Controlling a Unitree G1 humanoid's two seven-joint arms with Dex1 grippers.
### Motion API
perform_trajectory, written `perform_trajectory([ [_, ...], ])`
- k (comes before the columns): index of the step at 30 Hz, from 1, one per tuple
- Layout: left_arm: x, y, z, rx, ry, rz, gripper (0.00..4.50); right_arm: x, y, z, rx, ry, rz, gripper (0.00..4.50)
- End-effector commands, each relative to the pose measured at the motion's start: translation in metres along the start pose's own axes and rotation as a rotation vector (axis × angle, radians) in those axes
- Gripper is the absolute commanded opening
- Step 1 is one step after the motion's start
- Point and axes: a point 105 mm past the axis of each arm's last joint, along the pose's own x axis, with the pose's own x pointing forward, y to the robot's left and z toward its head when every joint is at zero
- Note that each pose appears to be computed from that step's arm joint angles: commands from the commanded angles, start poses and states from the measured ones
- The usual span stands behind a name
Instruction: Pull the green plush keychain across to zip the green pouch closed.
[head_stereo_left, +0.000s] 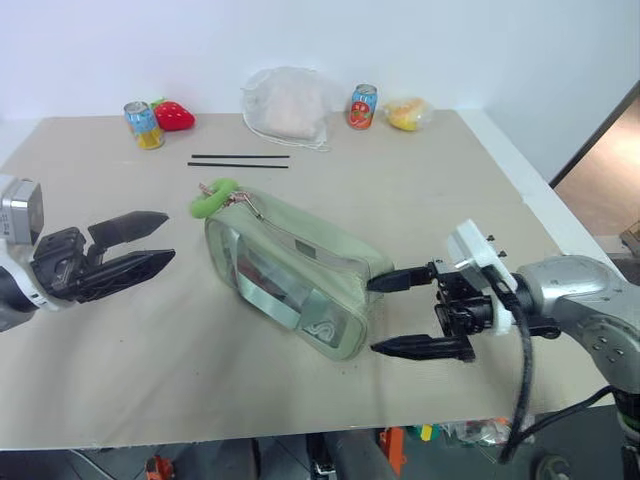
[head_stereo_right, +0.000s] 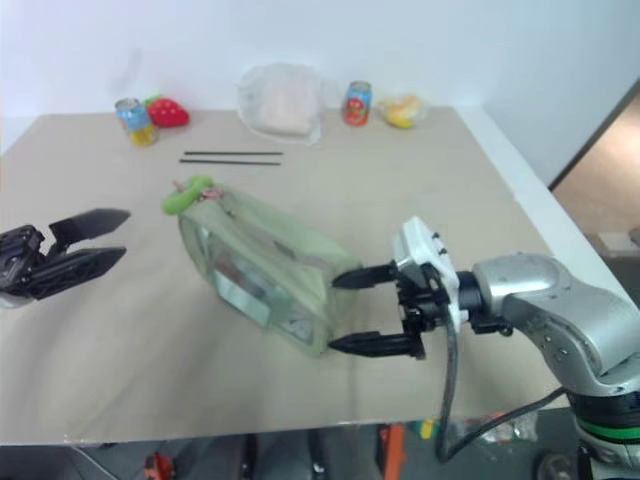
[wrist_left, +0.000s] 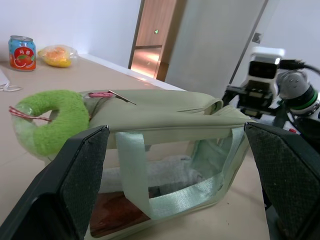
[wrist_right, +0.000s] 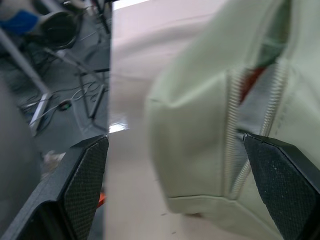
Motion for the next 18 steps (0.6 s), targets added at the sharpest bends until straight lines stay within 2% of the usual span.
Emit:
perform_trajectory([
  [1, 0.002, -0.004, 0.009, 0.054, -0.032, -0.006, 4.5, 0.001, -0.005, 0.014, -0.074, -0.038, -0.011, 4.45],
  [4, 0.001, -0.004, 0.007, 0.052, -0.039, 0.002, 4.5, 0.005, -0.012, 0.01, -0.09, -0.036, -0.037, 4.45],
  [5, 0.0, -0.004, 0.006, 0.052, -0.04, 0.009, 4.5, 0.005, -0.014, 0.008, -0.089, -0.034, -0.044, 4.21],
  [11, -0.007, 0.002, 0.003, 0.04, -0.065, 0.061, 4.5, 0.0, -0.017, 0.002, -0.119, -0.012, -0.011, 2.26],
  [16, -0.016, 0.011, 0.003, 0.003, -0.111, 0.116, 4.5, -0.005, -0.021, 0.003, -0.217, 0.051, 0.027, 0.35],
  [18, -0.022, 0.017, 0.006, -0.028, -0.161, 0.146, 4.5, -0.009, -0.031, 0.01, -0.314, 0.089, 0.011, 0.04],
])
